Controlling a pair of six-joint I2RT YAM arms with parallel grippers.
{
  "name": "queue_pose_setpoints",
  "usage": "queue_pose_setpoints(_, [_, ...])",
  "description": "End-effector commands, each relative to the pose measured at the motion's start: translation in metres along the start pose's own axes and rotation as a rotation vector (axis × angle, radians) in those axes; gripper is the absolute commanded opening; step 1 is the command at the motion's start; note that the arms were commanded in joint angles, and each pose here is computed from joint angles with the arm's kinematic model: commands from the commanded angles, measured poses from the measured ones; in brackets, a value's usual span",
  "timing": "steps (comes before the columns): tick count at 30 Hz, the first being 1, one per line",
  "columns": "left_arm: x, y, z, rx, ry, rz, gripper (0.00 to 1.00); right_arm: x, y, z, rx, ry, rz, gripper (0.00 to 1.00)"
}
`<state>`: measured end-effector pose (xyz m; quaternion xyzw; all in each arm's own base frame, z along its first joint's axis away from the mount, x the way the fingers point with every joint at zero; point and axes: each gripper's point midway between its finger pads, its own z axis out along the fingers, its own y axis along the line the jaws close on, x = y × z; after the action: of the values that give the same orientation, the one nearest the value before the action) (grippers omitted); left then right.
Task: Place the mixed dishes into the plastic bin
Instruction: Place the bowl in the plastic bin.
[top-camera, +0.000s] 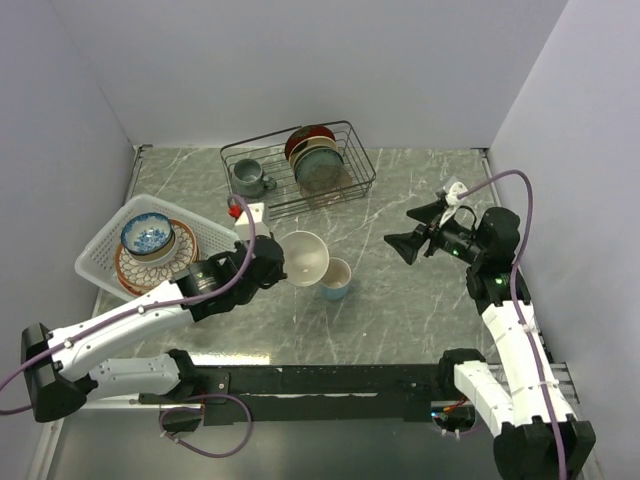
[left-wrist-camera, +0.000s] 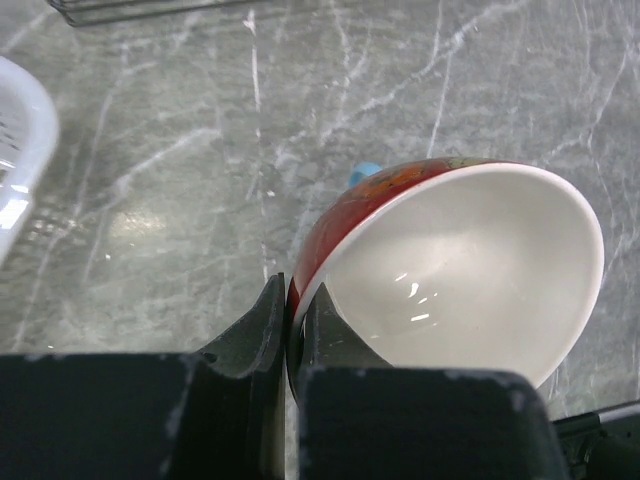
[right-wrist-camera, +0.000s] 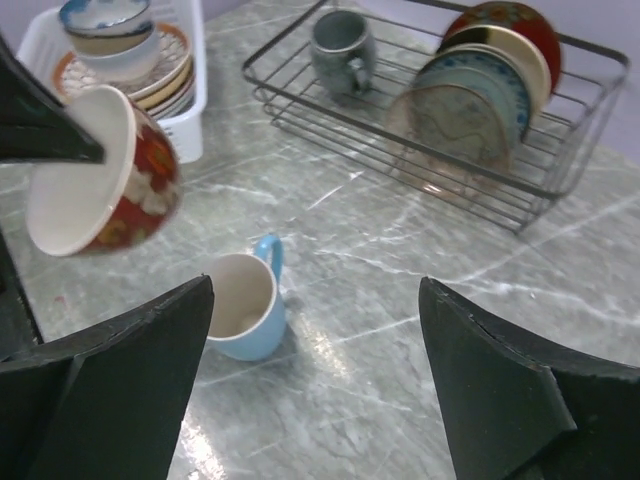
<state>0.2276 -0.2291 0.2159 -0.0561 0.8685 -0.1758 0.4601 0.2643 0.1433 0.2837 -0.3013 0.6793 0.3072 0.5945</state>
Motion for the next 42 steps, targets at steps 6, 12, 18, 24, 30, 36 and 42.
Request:
queue_pose_setpoints(6, [-0.064,0.023,-0.016,0.079,-0.176,-0.130,0.01,0.014,-0.033,-0.027,0.106,-0.044,-0.032,1.00])
queue_pose_setpoints(12, [-0.093,0.059,-0.025,0.026,-0.244,-0.179,0.01,0.012,-0.048,-0.036,0.175,-0.042,-0.042,1.00])
queue_pose_setpoints(18, [-0.110,0.085,-0.026,-0.069,-0.274,-0.164,0.01,0.013,-0.057,-0.042,0.219,-0.036,-0.049,1.00])
queue_pose_setpoints(24, [-0.129,0.105,-0.030,-0.128,-0.317,-0.179,0.01,0.011,-0.056,-0.043,0.226,-0.038,-0.060,1.00])
queue_pose_setpoints(30, [-0.138,0.119,-0.029,-0.149,-0.327,-0.190,0.01,0.008,-0.059,-0.046,0.250,-0.029,-0.070,1.00])
queue_pose_setpoints(36, [-0.143,0.137,-0.024,-0.203,-0.328,-0.204,0.01,0.009,-0.061,-0.047,0.264,-0.027,-0.078,1.00])
queue_pose_setpoints(42, [-0.148,0.166,-0.029,-0.311,-0.339,-0.236,0.01,0.011,-0.061,-0.047,0.260,-0.025,-0.078,1.00])
